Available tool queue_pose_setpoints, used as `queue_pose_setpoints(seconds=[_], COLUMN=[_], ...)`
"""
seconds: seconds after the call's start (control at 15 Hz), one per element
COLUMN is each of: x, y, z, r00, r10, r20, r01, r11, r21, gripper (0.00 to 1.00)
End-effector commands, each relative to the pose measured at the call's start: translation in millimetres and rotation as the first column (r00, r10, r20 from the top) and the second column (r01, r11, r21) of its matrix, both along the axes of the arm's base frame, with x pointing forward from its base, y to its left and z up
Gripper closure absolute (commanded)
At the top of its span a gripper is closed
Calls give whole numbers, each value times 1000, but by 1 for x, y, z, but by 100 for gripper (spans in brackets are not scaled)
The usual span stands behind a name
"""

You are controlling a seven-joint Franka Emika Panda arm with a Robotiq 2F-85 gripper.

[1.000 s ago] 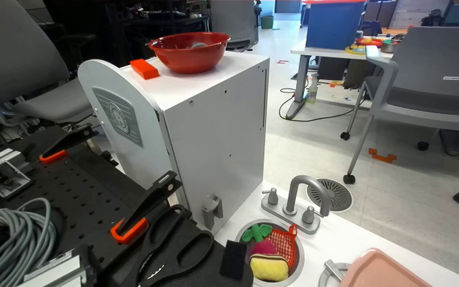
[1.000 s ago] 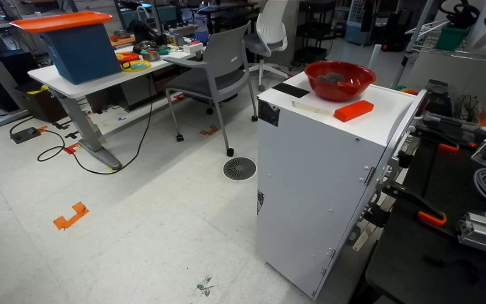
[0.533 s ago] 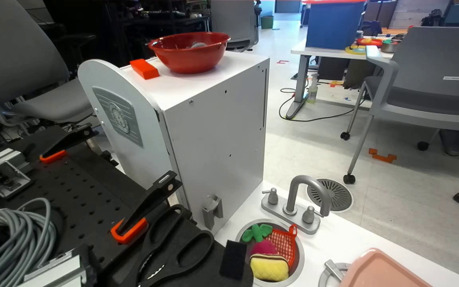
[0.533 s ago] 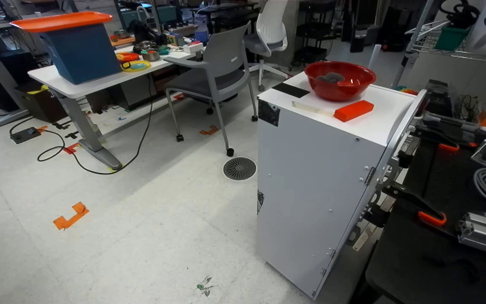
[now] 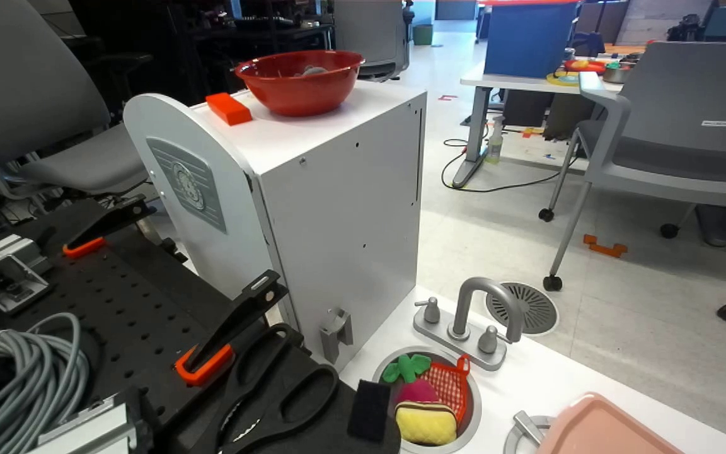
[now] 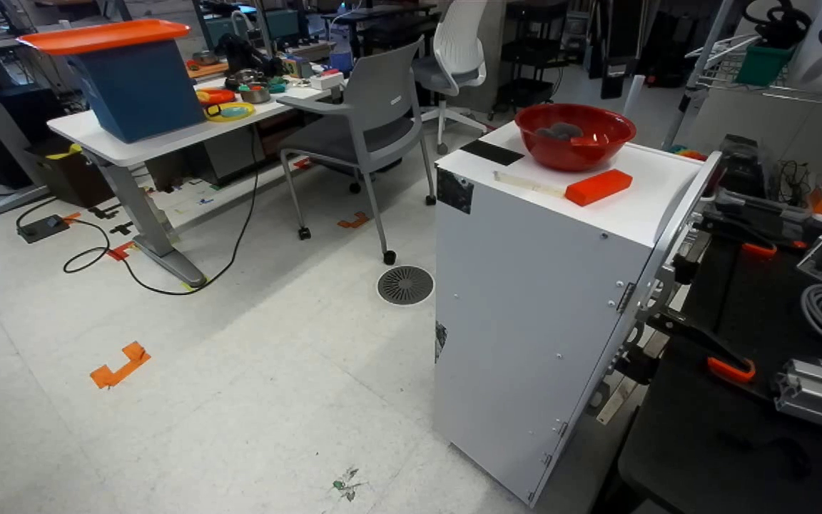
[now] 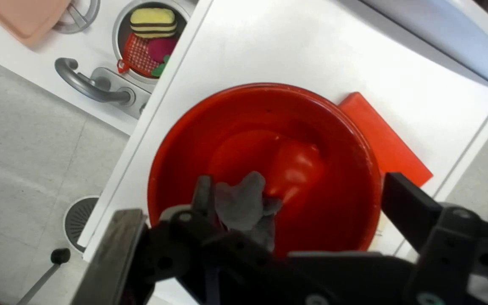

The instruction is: Take the grey out of the red bowl

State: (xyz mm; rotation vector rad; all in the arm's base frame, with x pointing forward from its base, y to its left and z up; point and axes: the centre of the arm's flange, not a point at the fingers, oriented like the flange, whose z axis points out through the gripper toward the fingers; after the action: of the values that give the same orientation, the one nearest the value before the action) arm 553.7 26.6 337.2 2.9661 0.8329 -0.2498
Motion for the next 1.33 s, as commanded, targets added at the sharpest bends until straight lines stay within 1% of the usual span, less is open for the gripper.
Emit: queue_pose_setpoints(seconds=[0.0,0.27,0.53,0.8,0.93,1.07,1.27], x=[18,36,52,62,64,64,62], y=[-22,-32,-30,-28,-22,-9,11], z=[-15,-29,-35,-37,-31,-18,-2], r00=[999,993,990,988,990,994,998], r10=[-26,-75,-103,-115,-105,-93,-66], r20=[-40,-88,-99,-107,-94,-61,-21], r01=[24,68,95,107,99,87,63], r11=[998,994,992,991,993,992,993], r21=[-57,-83,-86,-81,-67,-93,-97], gripper=[0,0,0,0,0,0,0])
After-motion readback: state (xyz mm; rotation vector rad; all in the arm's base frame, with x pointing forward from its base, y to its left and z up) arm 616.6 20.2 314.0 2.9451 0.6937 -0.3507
